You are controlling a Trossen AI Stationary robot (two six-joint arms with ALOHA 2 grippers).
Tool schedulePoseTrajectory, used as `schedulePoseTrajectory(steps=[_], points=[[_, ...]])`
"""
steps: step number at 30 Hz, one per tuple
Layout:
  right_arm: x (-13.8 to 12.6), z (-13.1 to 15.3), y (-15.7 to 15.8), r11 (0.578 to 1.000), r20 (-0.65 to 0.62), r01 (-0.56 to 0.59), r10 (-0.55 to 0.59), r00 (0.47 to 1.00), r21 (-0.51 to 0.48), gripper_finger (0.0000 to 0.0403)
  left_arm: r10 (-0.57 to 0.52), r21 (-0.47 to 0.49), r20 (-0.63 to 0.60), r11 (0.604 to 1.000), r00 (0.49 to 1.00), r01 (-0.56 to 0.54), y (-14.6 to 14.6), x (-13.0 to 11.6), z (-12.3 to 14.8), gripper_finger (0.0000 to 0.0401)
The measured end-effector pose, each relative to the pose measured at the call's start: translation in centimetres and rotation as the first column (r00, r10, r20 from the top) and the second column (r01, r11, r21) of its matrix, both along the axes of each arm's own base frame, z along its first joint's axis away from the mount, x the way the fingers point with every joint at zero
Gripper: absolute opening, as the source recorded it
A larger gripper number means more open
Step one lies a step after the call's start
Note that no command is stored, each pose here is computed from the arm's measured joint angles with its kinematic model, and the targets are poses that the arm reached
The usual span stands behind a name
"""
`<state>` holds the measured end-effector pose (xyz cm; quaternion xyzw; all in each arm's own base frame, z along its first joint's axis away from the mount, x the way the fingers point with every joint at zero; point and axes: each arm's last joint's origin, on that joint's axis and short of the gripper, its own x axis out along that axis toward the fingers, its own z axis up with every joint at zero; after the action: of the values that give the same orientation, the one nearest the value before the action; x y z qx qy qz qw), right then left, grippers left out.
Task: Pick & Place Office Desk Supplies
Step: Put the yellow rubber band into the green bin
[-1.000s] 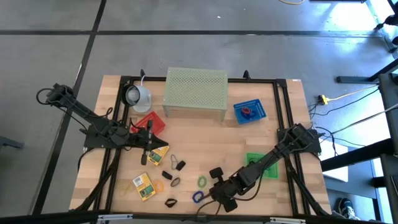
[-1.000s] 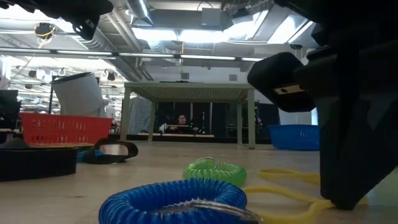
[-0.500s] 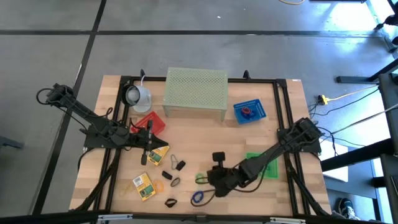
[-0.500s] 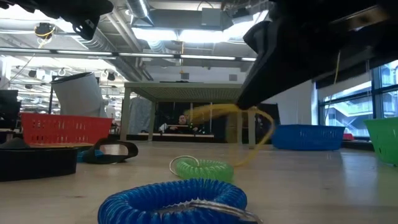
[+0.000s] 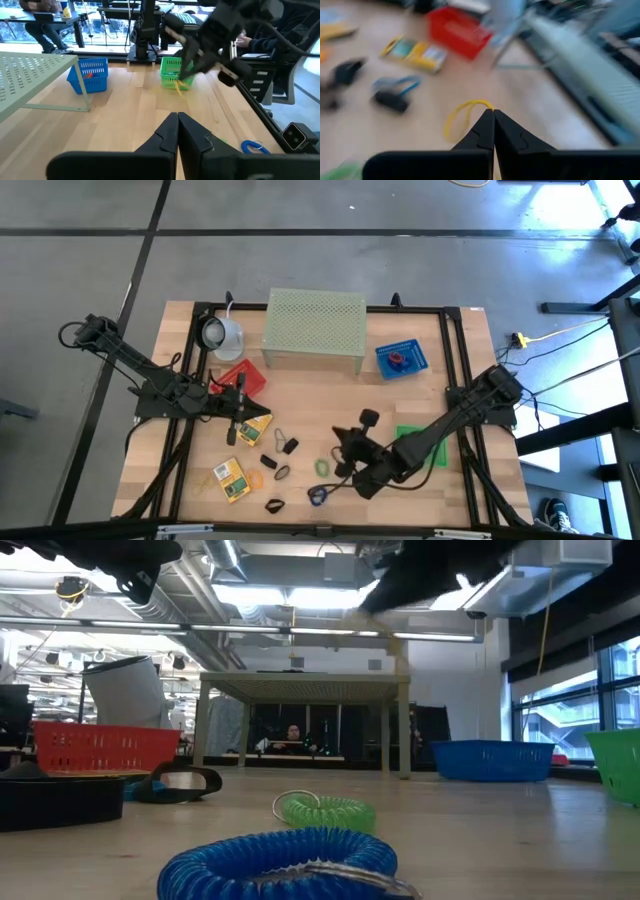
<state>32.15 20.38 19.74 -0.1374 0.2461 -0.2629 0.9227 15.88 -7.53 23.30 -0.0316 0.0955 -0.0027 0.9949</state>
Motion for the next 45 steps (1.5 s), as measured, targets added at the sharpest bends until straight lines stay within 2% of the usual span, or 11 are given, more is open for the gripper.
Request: schedulePoseTrajectory(steps=[4, 11, 21, 28, 33, 36, 40, 45], points=[[-0.4, 1.6, -0.4, 0.996, 0.116, 0.088, -0.085, 0.990, -0.020, 0.0003, 0.000, 0.000, 0.000, 1.000, 1.000, 0.000, 0.0, 0.0, 0.0, 0.0004], [-1.2, 4.6, -1.1, 0.988, 0.236, 0.120, -0.139, 0.962, 0.093, 0.0004, 0.000, 0.000, 0.000, 1.000, 1.000, 0.000, 0.0, 0.0, 0.0, 0.0004], [-2.2, 6.7, -1.1, 0.976, 0.374, 0.198, -0.219, 0.901, 0.092, 0.0004, 0.000, 0.000, 0.000, 1.000, 1.000, 0.000, 0.0, 0.0, 0.0, 0.0004], [-2.2, 6.6, -0.9, 0.980, 0.349, 0.161, -0.192, 0.917, 0.115, 0.0005, 0.000, 0.000, 0.000, 1.000, 1.000, 0.000, 0.0, 0.0, 0.0, 0.0004], [-2.2, 6.2, -0.4, 0.981, 0.274, 0.058, -0.108, 0.956, 0.185, 0.0005, 0.000, 0.000, 0.000, 1.000, 1.000, 0.000, 0.0, 0.0, 0.0, 0.0004], [-2.5, 6.1, 0.2, 0.967, 0.254, 0.002, -0.069, 0.965, 0.254, 0.0005, 0.000, 0.000, 0.000, 1.000, 1.000, 0.000, 0.0, 0.0, 0.0, 0.0004], [-3.3, 6.0, 0.9, 0.955, 0.210, -0.043, -0.020, 0.978, 0.293, 0.0005, 0.000, 0.000, 0.000, 1.000, 1.000, 0.000, 0.0, 0.0, 0.0, 0.0004], [-5.4, 6.1, 0.7, 0.893, 0.125, -0.015, -0.047, 0.991, 0.450, 0.0005, 0.000, 0.000, 0.000, 1.000, 1.000, 0.000, 0.0, 0.0, 0.0, 0.0004]])
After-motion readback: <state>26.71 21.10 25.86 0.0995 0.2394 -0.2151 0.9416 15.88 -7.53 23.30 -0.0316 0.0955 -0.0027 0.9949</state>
